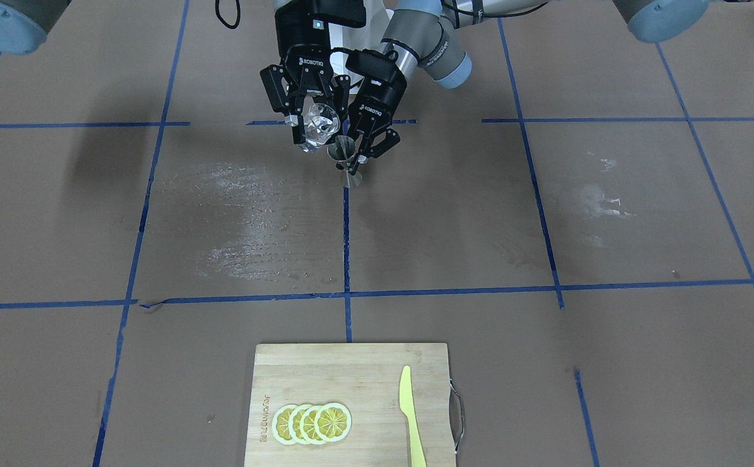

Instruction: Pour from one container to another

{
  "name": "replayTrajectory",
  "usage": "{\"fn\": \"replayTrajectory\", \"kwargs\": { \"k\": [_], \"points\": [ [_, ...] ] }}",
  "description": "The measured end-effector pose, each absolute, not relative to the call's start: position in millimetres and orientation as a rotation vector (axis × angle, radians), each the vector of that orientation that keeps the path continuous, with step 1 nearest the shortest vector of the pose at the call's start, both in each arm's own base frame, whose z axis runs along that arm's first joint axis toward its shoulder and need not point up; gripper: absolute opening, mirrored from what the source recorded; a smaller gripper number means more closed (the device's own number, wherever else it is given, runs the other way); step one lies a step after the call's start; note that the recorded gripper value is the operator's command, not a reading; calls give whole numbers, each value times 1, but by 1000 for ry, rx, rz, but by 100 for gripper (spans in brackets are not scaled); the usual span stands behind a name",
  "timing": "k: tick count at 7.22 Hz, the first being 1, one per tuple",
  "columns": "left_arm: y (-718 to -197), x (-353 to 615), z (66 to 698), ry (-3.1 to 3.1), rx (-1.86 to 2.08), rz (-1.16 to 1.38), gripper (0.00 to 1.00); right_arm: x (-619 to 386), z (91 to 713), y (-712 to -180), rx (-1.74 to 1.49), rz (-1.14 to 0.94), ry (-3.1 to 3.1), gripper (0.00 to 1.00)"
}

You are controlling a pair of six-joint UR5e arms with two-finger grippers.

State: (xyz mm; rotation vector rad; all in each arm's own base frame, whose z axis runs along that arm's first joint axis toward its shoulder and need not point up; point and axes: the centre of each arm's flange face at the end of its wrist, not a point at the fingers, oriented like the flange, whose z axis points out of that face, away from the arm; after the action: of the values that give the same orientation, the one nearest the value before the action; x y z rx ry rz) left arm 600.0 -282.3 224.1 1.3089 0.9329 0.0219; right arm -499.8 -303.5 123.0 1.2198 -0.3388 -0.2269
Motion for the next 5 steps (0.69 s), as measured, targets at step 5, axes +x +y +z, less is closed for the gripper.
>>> {"fn": "replayTrajectory", "kwargs": {
  "k": [5],
  "points": [
    [-283, 603, 218, 938, 1311, 18, 0, -503, 124, -302, 1240, -415, -193, 0]
  ]
}}
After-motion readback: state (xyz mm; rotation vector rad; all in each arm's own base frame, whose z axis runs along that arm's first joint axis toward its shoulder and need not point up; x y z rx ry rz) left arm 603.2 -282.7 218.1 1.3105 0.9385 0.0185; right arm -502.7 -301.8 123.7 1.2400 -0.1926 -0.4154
